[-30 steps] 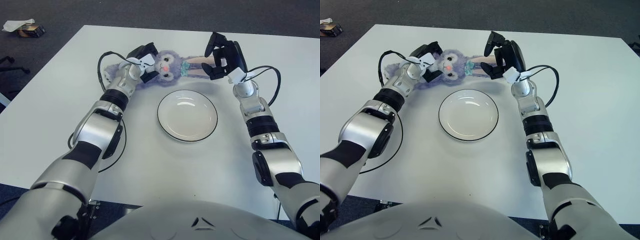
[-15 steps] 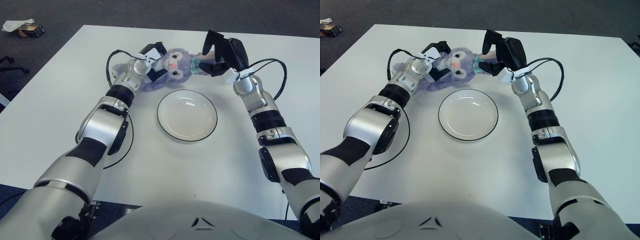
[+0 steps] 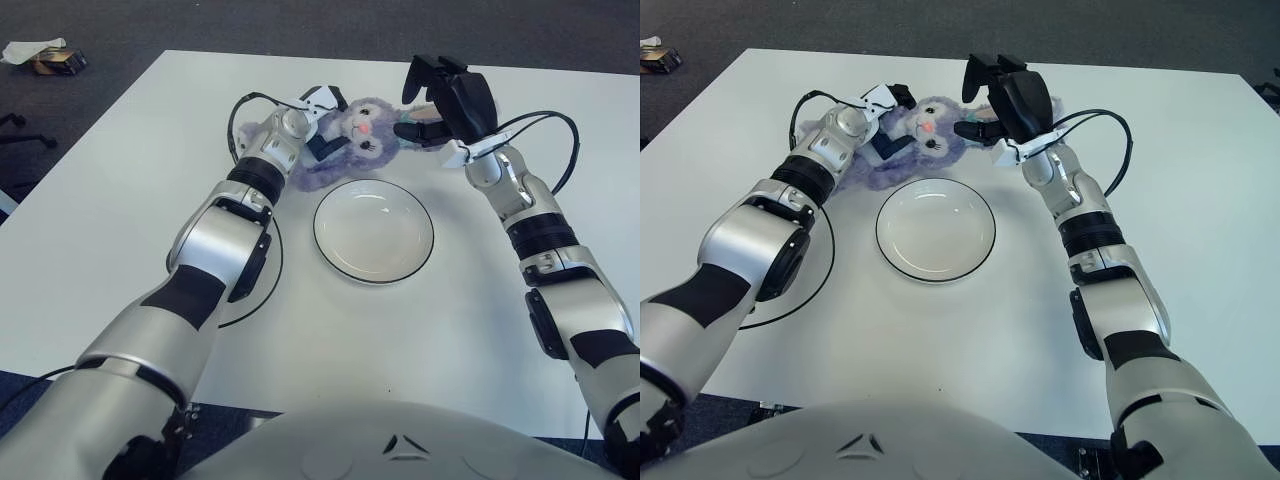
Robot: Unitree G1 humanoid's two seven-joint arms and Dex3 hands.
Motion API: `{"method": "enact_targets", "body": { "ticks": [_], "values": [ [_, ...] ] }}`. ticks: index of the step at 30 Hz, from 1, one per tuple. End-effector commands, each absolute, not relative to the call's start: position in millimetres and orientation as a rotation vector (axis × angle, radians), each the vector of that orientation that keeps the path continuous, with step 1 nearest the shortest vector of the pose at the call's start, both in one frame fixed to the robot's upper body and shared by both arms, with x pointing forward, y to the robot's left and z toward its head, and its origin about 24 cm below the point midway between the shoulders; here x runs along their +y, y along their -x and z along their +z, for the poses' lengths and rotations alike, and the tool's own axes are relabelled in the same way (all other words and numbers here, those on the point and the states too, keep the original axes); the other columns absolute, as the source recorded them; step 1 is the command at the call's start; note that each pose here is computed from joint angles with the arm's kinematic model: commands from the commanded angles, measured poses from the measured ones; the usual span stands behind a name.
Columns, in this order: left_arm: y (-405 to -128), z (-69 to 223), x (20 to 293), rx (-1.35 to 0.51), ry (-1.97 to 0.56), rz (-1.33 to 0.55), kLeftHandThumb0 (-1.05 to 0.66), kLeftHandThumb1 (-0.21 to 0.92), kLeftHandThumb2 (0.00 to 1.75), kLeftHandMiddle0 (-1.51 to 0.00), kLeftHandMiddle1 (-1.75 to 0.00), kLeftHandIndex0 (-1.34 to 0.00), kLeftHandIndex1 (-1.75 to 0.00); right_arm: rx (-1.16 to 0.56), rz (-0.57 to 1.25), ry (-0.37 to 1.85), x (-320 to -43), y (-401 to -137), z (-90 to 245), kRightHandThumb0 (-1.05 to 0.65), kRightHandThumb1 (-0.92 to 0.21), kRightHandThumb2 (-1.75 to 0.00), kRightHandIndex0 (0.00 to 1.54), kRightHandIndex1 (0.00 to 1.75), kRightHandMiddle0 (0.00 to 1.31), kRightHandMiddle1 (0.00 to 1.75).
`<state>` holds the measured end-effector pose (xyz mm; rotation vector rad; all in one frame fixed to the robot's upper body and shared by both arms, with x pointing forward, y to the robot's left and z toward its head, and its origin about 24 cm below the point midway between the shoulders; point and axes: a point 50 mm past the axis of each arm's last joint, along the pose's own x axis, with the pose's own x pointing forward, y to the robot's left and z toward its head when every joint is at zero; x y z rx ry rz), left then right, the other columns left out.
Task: Put the doll into the plate.
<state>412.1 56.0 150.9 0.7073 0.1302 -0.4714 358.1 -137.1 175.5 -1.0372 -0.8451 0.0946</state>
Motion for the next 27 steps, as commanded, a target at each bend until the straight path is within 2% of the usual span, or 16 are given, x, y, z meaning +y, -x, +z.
{"method": "enact_targets", "body": {
  "ticks": [1, 2, 5, 11, 16, 27],
  "values": [
    [-410, 143, 53, 0.194, -0.656, -0.521, 0.00, -0.01, 1.65, -0.89, -1.64, -0.63, -1.75, -0.849, 0.081, 1.089, -140, -360, 179, -0.43, -0.69, -0.71, 0.13, 1.41, 0.19, 1.63],
    [-410, 144, 53, 0.197, -0.649, -0.527, 0.00, 0.00, 1.64, -0.88, -1.63, -0.62, -1.75, -0.848, 0.080, 1.107, -141, -361, 179, -0.46, -0.60, -0.79, 0.12, 1.37, 0.12, 1.58],
    [-411, 147, 54, 0.208, -0.631, -0.534, 0.00, 0.01, 1.62, -0.89, -1.60, -0.62, -1.75, -0.848, 0.079, 1.140, -141, -361, 179, -0.51, -0.46, -0.90, 0.05, 1.19, 0.04, 1.33],
    [-413, 151, 54, 0.256, -0.576, -0.536, 0.00, 0.02, 1.60, -0.89, -1.58, -0.61, -1.75, -0.855, 0.093, 1.160, -142, -360, 178, -0.51, -0.37, -0.94, 0.01, 0.91, 0.00, 1.08],
    [-413, 155, 56, 0.324, -0.478, -0.526, 0.00, 0.01, 1.60, -0.90, -1.55, -0.62, -1.75, -0.900, 0.121, 1.226, -146, -355, 181, -0.52, -0.35, -0.94, 0.00, 0.76, 0.00, 1.00],
    [-416, 173, 59, 0.364, -0.354, -0.532, 0.00, 0.01, 1.60, -0.91, -1.54, -0.63, -1.75, -0.983, 0.171, 1.351, -152, -348, 185, -0.67, -0.45, -0.81, 0.00, 0.33, 0.00, 0.72]
  ]
}}
